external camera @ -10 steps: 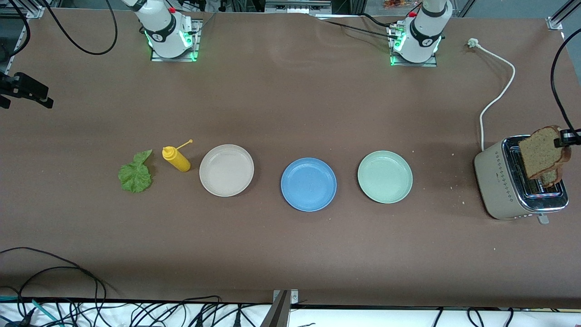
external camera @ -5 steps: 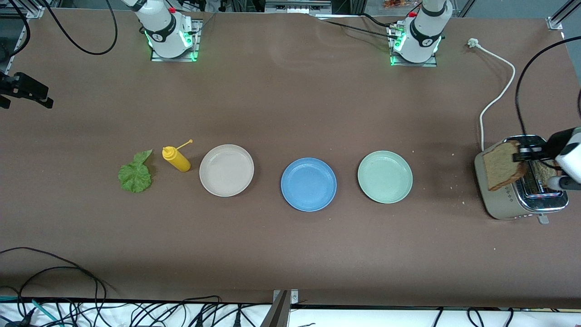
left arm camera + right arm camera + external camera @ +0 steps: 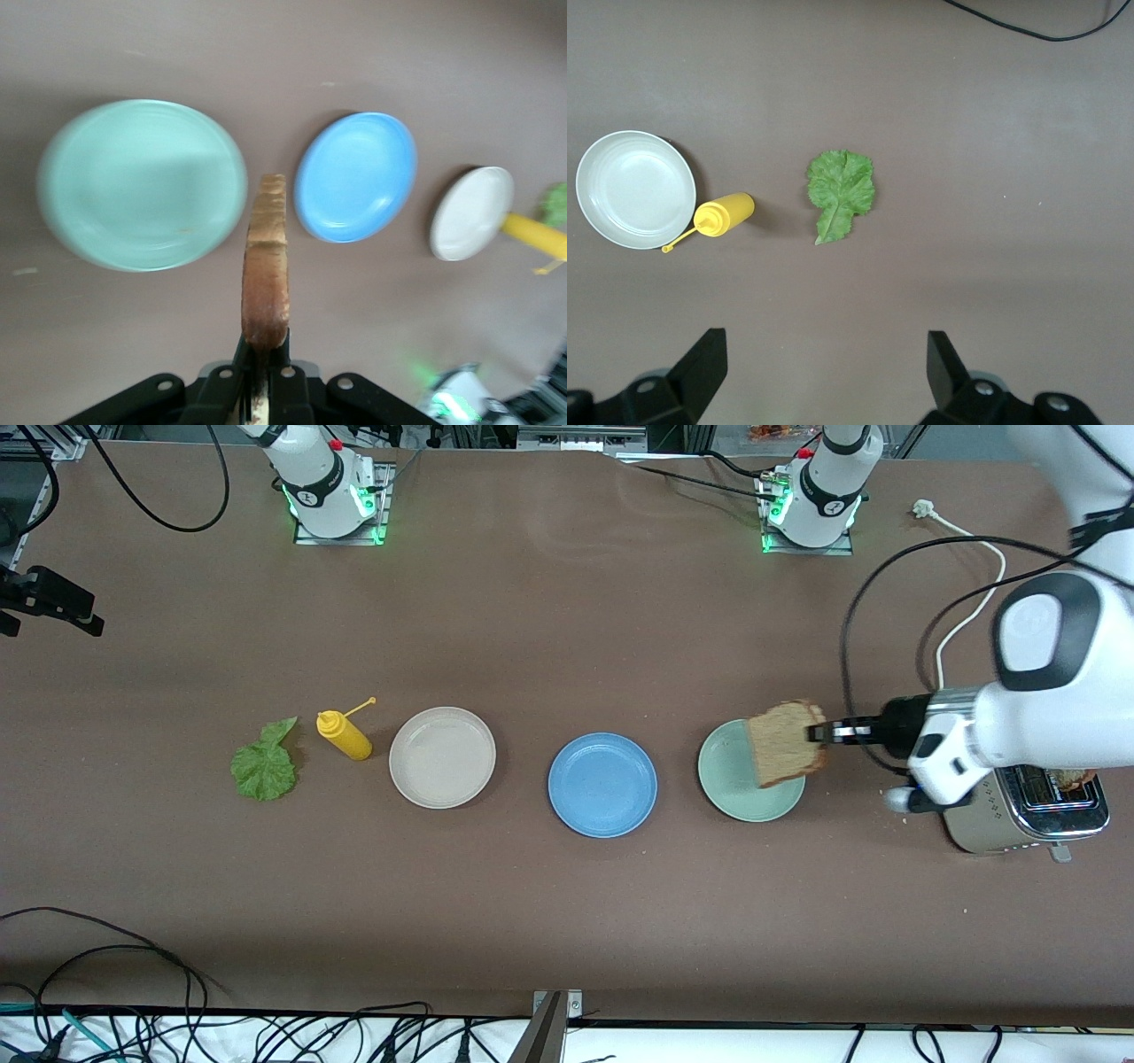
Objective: Make sandwich in blue plate with both arms
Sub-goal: 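Carry the bread slice with the left gripper onto the blue plate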
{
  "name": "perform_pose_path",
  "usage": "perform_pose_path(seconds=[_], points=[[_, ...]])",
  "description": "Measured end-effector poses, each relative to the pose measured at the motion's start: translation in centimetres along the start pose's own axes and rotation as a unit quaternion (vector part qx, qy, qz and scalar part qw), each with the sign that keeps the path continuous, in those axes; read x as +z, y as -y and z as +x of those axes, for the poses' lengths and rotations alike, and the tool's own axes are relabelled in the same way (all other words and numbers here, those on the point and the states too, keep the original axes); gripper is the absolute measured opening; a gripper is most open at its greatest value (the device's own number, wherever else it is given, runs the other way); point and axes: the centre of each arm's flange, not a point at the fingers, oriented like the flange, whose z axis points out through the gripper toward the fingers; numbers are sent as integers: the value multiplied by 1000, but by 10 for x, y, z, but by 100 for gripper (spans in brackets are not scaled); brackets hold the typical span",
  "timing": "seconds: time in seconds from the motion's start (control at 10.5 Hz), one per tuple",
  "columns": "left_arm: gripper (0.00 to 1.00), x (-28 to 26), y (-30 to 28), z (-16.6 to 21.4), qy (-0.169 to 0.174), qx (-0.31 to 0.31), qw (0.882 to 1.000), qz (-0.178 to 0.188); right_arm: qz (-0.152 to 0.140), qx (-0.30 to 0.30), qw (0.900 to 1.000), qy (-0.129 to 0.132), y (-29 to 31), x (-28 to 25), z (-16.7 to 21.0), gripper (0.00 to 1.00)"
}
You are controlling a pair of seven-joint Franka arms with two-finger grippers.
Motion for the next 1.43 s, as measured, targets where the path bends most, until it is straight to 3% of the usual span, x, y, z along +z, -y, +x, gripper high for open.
perform_pose_path(seconds=[0.29, 0.38, 0.57, 0.76, 1.43], points=[[8, 78, -59, 13, 17, 0, 997, -80, 0, 0, 1000, 0, 0, 0, 0, 100], [8, 112, -80, 15, 19, 0, 996, -90, 0, 0, 1000, 0, 0, 0, 0, 100], [8, 187, -121, 18, -10, 7, 997, -76, 0, 0, 1000, 0, 0, 0, 0, 100], [8, 249, -145, 10, -12, 14, 998, -58, 0, 1, 1000, 0, -1, 0, 0, 100], [8, 265, -135, 22, -22, -3, 999, -50, 0, 1, 1000, 0, -1, -1, 0, 100]])
